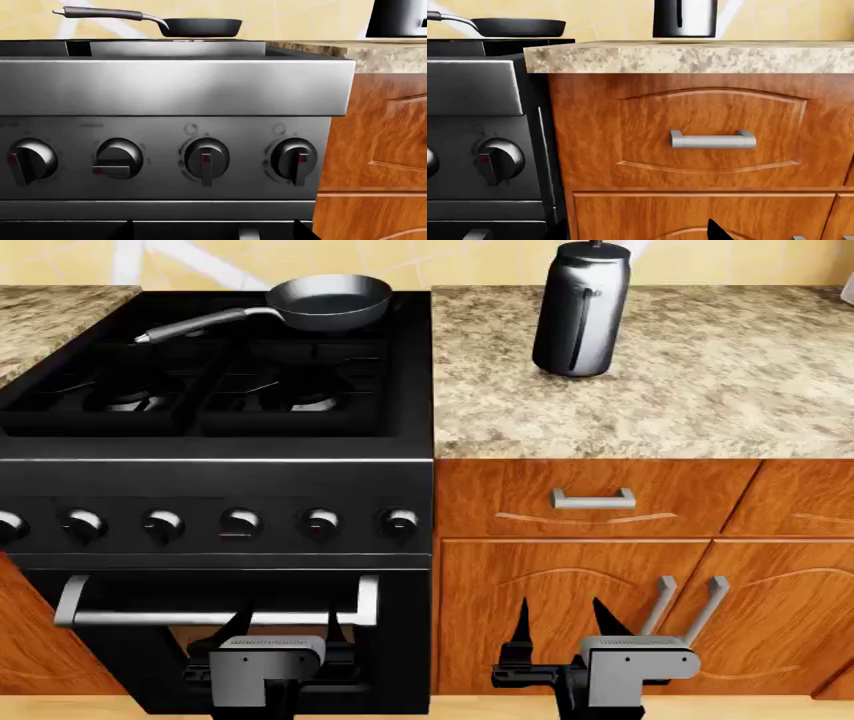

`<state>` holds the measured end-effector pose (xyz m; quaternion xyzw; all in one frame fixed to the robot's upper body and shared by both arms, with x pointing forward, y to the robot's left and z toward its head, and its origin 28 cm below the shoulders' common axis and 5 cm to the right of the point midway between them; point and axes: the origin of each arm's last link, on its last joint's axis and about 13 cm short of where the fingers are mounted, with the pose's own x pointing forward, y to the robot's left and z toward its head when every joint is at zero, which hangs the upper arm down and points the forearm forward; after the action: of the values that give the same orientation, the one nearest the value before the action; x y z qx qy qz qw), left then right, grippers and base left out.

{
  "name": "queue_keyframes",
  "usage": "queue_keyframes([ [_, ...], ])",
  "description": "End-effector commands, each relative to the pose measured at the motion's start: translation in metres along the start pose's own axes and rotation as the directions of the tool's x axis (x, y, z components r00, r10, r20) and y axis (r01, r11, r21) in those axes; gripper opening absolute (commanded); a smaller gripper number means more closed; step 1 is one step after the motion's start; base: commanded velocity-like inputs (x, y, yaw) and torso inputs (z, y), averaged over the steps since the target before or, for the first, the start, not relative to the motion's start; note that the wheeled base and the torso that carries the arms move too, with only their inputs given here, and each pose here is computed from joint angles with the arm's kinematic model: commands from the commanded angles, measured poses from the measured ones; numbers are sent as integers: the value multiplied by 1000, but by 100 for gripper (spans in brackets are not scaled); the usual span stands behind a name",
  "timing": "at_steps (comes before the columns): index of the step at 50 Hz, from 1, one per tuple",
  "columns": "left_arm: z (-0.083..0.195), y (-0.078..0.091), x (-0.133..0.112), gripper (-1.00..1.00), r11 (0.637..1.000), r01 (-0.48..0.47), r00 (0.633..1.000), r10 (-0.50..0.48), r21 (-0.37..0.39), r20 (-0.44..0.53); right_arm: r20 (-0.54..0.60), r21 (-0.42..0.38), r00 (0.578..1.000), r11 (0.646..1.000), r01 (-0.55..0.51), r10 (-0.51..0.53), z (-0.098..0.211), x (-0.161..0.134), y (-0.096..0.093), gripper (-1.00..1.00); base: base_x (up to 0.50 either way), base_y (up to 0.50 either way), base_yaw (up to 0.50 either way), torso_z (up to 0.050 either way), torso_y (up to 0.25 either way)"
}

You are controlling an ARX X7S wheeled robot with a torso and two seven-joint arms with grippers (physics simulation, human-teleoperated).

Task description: Pick the kettle from the counter and place it on a stove burner. Then turn the burner on.

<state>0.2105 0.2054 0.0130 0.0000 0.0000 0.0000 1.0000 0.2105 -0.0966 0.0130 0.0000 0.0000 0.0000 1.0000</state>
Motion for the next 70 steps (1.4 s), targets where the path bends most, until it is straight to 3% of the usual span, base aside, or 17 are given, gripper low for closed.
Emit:
queue_keyframes([
  [1, 3, 2, -4, 100, 1000, 9, 1000, -9, -23, -6, -17, 15, 1000, 1000, 15, -15, 2, 1, 2, 100, 0, 0, 0, 0, 0],
  [7, 14, 8, -17, 100, 1000, 14, 994, -13, -9, 107, 10, 37, 999, 998, -47, 46, 12, 1, 4, 100, 0, 0, 0, 8, 10],
  [10, 30, 9, -19, 100, 999, 36, 985, -38, 15, 170, 104, 15, 990, 995, -99, 97, 48, -2, 5, 100, 0, 0, 0, 50, 61],
  [13, 66, 6, -6, 100, 997, 58, 961, -72, 58, 267, 215, -29, 971, 994, -105, 108, 98, 8, 2, 100, 0, 0, 0, 50, 62],
  [16, 114, 2, 18, 100, 995, 46, 913, -79, 91, 399, 297, -29, 949, 995, -100, 104, 143, 26, -2, 100, 0, 0, 0, 50, 62],
  [20, 157, 0, 38, 100, 990, 21, 851, -91, 140, 516, 355, -36, 929, 994, -102, 108, 179, 37, -6, 100, 0, 0, 0, 50, 62],
  [25, 159, 2, 42, 100, 989, 10, 846, -87, 147, 526, 390, -15, 917, 996, -84, 83, 182, 31, -15, 100, 0, 0, 0, 50, 62],
  [31, 163, 1, 36, 100, 993, 23, 843, -83, 118, 532, 410, -122, 902, 988, -91, 134, 182, 25, -7, 100, 367, -157, 0, 47, 46],
  [50, 169, 0, 30, 100, 993, 11, 829, -76, 120, 554, 436, -141, 894, 989, -45, 103, 183, 24, -3, 100, 500, -51, 0, 0, 0],
  [66, 169, -5, 26, 100, 987, 22, 815, -109, 157, 569, 483, -67, 875, 997, 28, 8, 187, 17, -8, 100, 500, 7, 0, 0, 0],
  [70, 169, -5, 26, 100, 987, 21, 815, -110, 160, 569, 458, -63, 887, 993, 104, -63, 186, 18, -6, 100, 125, 0, 0, 0, 4],
])
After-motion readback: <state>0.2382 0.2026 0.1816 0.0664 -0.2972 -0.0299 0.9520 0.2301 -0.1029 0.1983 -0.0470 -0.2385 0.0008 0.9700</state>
